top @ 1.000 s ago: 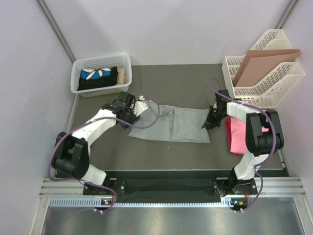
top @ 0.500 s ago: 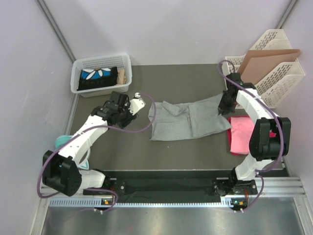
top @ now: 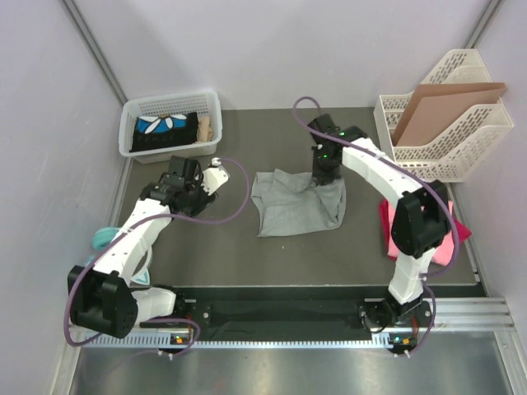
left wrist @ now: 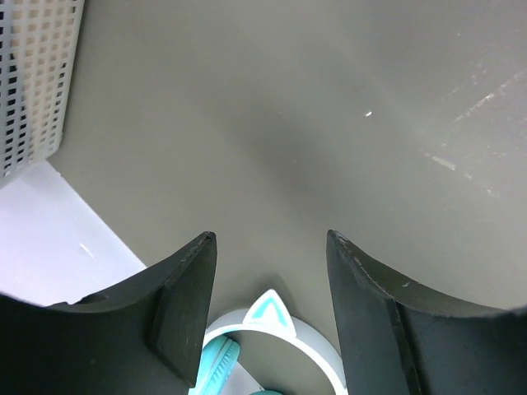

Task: Fold and stack the t-shirts
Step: Fold the tshirt

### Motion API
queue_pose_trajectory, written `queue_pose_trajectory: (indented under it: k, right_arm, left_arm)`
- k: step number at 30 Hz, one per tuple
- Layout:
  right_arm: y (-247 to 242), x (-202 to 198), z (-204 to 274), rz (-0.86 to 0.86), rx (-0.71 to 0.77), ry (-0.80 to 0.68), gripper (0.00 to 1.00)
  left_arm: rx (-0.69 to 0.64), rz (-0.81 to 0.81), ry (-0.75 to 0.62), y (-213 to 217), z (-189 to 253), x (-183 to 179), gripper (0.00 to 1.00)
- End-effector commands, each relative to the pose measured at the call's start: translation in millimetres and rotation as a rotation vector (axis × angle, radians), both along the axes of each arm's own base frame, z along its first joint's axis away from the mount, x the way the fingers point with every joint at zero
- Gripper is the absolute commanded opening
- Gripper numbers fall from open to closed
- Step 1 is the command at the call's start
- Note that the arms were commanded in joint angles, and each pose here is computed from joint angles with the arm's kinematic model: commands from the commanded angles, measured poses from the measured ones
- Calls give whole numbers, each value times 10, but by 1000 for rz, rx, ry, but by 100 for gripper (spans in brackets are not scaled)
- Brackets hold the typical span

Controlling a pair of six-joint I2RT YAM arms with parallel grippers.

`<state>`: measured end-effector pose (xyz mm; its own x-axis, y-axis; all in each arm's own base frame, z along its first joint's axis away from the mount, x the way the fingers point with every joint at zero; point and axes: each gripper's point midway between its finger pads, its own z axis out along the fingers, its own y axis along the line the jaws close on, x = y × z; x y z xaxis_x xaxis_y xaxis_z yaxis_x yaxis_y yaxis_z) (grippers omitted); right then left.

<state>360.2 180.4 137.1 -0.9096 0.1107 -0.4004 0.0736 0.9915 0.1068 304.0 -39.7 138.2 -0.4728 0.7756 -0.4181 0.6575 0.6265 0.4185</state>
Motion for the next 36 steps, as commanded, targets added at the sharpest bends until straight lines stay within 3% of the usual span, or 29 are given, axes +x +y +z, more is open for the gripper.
queue_pose_trajectory:
  k: [1, 9, 19, 36]
  right_arm:
    - [404, -17, -4, 38, -7, 6, 0]
    - [1011, -157, -47, 146, -3, 10, 0]
    - [1444, -234, 9, 219, 16, 2, 0]
    - [2014, -497, -400, 336, 48, 87, 0]
  left_arm:
    - [6, -9, -32, 59, 96, -7, 61]
    - [14, 1, -30, 129, 35, -15, 61]
    - [21, 5, -18, 174, -28, -51, 61]
    - [21, 3, -13, 188, -66, -82, 61]
